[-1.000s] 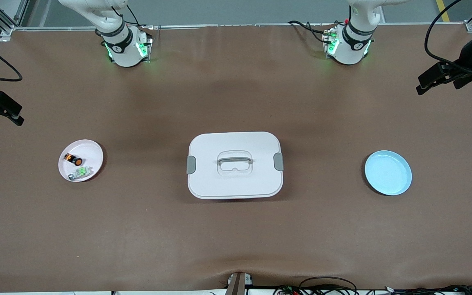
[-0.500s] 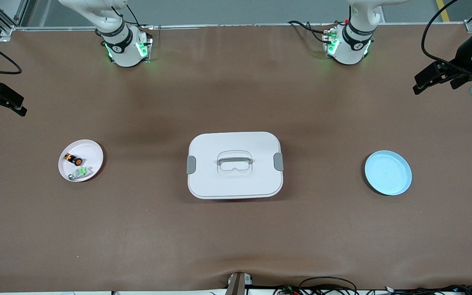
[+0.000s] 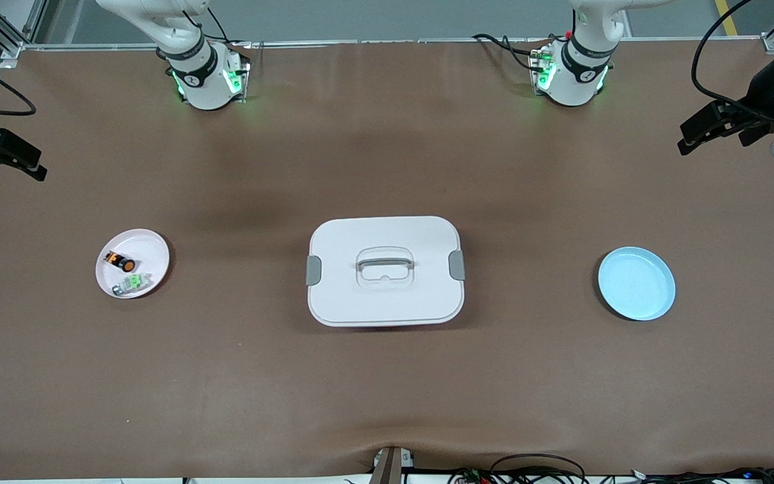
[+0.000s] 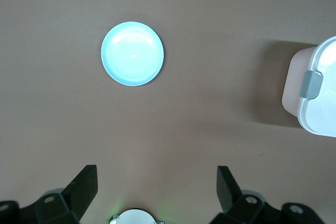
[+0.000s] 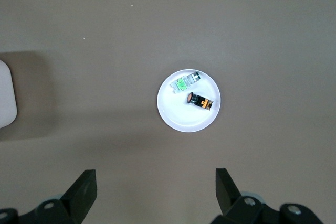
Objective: Transfer orange switch to right arm and place
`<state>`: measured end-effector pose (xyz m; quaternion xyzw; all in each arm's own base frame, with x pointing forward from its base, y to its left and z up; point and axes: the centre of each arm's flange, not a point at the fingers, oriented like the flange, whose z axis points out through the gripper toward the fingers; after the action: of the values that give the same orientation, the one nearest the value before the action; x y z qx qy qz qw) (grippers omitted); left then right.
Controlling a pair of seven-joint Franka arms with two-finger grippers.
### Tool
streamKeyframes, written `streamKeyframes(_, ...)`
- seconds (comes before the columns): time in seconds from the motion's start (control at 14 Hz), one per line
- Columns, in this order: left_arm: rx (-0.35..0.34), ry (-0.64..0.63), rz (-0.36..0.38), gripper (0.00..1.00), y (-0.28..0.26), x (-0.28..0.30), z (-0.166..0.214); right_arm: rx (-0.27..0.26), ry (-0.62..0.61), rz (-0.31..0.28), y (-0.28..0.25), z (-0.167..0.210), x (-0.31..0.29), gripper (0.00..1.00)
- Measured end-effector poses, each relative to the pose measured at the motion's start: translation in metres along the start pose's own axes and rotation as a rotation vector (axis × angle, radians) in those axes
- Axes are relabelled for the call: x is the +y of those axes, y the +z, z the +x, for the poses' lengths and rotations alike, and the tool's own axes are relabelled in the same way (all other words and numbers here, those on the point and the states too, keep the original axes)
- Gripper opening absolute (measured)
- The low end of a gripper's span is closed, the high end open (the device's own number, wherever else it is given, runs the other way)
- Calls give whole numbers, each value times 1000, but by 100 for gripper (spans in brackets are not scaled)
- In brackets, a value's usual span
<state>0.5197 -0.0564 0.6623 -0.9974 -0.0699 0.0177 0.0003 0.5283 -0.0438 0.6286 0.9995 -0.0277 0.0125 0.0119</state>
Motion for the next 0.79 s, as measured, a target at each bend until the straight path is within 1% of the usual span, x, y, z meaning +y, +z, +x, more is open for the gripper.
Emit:
streamKeyframes(0.21,-1,-1,0,100,0,0,0,-10,0,0,1,-1,0,100)
streamKeyframes(0.79,-4,7,1,100,0,1,-1,-10,2,2,1,-1,1,100)
